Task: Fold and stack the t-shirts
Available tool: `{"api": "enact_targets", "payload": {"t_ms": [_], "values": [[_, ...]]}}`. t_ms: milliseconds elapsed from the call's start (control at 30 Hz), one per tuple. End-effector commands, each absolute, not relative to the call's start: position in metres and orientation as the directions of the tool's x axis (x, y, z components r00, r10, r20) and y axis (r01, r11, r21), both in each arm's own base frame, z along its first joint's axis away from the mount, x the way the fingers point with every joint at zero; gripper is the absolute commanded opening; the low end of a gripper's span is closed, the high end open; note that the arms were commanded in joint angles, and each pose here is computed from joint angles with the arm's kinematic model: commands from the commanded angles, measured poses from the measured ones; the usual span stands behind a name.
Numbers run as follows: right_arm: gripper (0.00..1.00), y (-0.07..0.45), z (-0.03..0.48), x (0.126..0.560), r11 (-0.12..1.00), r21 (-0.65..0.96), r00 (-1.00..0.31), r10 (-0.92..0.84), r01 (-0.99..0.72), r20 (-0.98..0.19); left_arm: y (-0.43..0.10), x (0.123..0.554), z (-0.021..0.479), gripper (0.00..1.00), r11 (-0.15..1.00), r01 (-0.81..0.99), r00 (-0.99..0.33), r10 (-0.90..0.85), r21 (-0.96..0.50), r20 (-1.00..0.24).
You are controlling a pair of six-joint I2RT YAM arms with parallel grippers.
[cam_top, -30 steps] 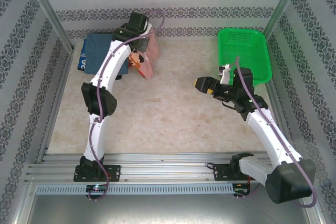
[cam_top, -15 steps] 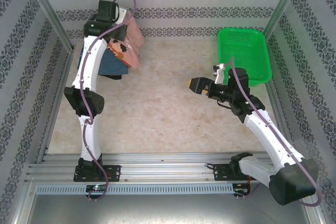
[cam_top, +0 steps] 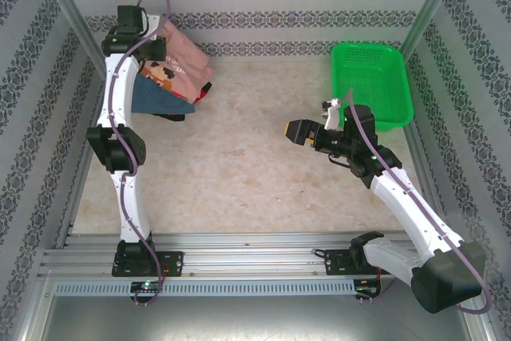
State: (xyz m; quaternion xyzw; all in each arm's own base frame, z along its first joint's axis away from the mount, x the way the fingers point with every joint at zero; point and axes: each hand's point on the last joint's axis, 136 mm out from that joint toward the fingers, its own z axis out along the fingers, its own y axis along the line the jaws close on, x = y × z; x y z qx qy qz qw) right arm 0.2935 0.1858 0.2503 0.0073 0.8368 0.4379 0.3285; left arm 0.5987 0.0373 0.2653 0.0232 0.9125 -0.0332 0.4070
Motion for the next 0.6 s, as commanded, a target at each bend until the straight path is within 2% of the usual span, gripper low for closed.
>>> {"api": "enact_targets", "payload": {"t_ms": [0, 233, 267, 333, 400, 433, 567], "values": [[0.98, 0.184, 0.254, 0.291, 0.63, 0.734, -0.783, 0.311, -0.255, -0.538, 0.076, 0.617, 0.25, 0.0, 0.989, 0.002, -0.639, -0.111, -0.146, -0.761], [0.98, 0.184, 0.256, 0.289, 0.651, 0.723, -0.796, 0.303, -0.23, -0.525, 0.113, 0.638, 0.193, 0.02, 0.955, -0.077, -0.649, -0.266, -0.287, -0.712], [0.98, 0.183, 0.256, 0.29, 0.656, 0.72, -0.795, 0.303, -0.226, -0.526, 0.117, 0.64, 0.186, 0.16, 0.945, -0.097, -0.647, -0.3, -0.314, -0.702], [0.98, 0.183, 0.259, 0.289, 0.657, 0.719, -0.794, 0.304, -0.226, -0.527, 0.122, 0.642, 0.177, 0.37, 0.927, -0.118, -0.645, -0.345, -0.357, -0.682], [0.98, 0.184, 0.26, 0.29, 0.659, 0.717, -0.795, 0.3, -0.227, -0.528, 0.127, 0.643, 0.183, 0.89, 0.913, -0.135, -0.626, -0.381, -0.386, -0.681], [0.98, 0.185, 0.261, 0.29, 0.66, 0.715, -0.795, 0.298, -0.229, -0.529, 0.132, 0.644, 0.192, 1.0, 0.903, -0.155, -0.602, -0.408, -0.401, -0.686], [0.98, 0.185, 0.264, 0.29, 0.669, 0.703, -0.788, 0.29, -0.24, -0.544, 0.161, 0.63, 0.265, 1.0, 0.884, -0.209, -0.474, -0.466, -0.418, -0.747]]}}
